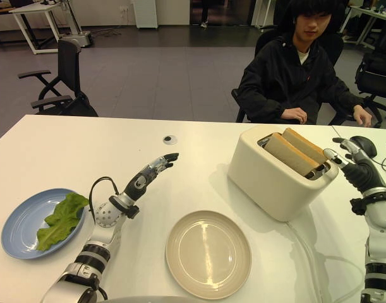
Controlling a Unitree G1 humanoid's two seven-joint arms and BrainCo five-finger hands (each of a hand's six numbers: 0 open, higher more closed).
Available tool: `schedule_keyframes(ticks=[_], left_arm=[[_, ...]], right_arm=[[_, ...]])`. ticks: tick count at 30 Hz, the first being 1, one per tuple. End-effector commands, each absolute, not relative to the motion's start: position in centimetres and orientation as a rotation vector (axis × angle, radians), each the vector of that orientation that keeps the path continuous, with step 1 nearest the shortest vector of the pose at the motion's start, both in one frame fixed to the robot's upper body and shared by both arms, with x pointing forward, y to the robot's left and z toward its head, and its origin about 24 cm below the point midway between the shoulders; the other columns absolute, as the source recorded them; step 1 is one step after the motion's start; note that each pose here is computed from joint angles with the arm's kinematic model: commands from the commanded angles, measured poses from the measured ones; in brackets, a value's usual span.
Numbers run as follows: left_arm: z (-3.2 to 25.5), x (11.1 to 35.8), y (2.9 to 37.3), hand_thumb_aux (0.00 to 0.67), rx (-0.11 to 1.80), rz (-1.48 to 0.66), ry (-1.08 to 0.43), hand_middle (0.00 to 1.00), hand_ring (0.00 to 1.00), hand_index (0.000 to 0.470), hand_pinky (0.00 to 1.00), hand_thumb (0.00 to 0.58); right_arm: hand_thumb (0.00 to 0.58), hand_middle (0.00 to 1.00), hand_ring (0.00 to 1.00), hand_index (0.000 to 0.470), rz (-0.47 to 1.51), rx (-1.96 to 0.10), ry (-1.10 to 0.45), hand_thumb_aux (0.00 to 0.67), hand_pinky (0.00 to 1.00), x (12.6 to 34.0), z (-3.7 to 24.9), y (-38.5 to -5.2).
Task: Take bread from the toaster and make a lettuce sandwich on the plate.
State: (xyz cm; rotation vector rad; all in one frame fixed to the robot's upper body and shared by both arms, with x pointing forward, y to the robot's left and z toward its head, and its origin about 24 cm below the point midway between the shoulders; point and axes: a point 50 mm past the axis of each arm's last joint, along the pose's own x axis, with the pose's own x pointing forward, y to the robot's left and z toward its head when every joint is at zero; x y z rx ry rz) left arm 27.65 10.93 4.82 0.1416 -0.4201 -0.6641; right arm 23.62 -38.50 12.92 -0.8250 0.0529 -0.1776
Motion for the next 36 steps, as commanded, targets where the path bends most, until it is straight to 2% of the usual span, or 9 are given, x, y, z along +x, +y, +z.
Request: schedule_keyframes(ticks=[1, 7, 10, 13, 14, 15, 22, 27, 36], left_arm=[[4.6, 27.4, 11.1, 0.000, 0.153, -0.666, -0.408, 0.00, 0.00, 0.000, 0.00, 0.000], [4.6, 27.4, 11.1, 0.000, 0.153, -0.666, -0.409, 0.00, 0.00, 0.000, 0.00, 0.000], [4.5, 27.4, 11.2, 0.000, 0.155, -0.665, -0.407, 0.00, 0.00, 0.000, 0.00, 0.000], [4.5, 27.4, 11.2, 0.000, 0.158, -0.665, -0.406, 0.00, 0.00, 0.000, 0.00, 0.000], [4.5, 27.4, 11.2, 0.000, 0.159, -0.665, -0.406, 0.00, 0.00, 0.000, 0.00, 0.000], [4.5, 27.3, 11.2, 0.000, 0.159, -0.665, -0.405, 0.00, 0.00, 0.000, 0.00, 0.000], [4.4, 27.4, 11.2, 0.000, 0.164, -0.663, -0.402, 0.00, 0.00, 0.000, 0.00, 0.000], [4.4, 27.5, 11.3, 0.000, 0.171, -0.656, -0.400, 0.00, 0.00, 0.000, 0.00, 0.000], [5.6, 28.0, 13.3, 0.000, 0.205, -0.596, -0.439, 0.00, 0.00, 0.000, 0.00, 0.000]], right_arm=[[0.360, 0.00, 0.00, 0.181, -0.154, -0.844, 0.059, 0.257, 0.00, 24.0, 12.8, -38.6], [0.371, 0.00, 0.00, 0.188, -0.108, -0.852, 0.031, 0.268, 0.00, 24.0, 12.7, -37.8], [0.464, 0.00, 0.00, 0.260, -0.090, -0.844, 0.005, 0.370, 0.00, 24.1, 12.9, -37.3], [0.498, 0.00, 0.00, 0.293, -0.077, -0.841, -0.006, 0.418, 0.00, 24.1, 12.9, -37.0], [0.579, 0.00, 0.00, 0.453, -0.080, -0.841, -0.009, 0.646, 0.00, 24.1, 12.9, -36.9], [0.580, 0.00, 0.00, 0.470, -0.084, -0.841, -0.013, 0.670, 0.00, 24.1, 13.0, -37.0], [0.580, 0.00, 0.00, 0.470, -0.094, -0.828, -0.083, 0.670, 0.00, 24.1, 14.1, -36.6], [0.580, 0.00, 0.00, 0.470, -0.102, -0.707, -0.220, 0.670, 0.00, 23.6, 16.6, -36.4], [0.580, 0.00, 0.00, 0.470, 0.209, -0.402, -0.452, 0.670, 0.00, 20.9, 20.4, -32.9]])
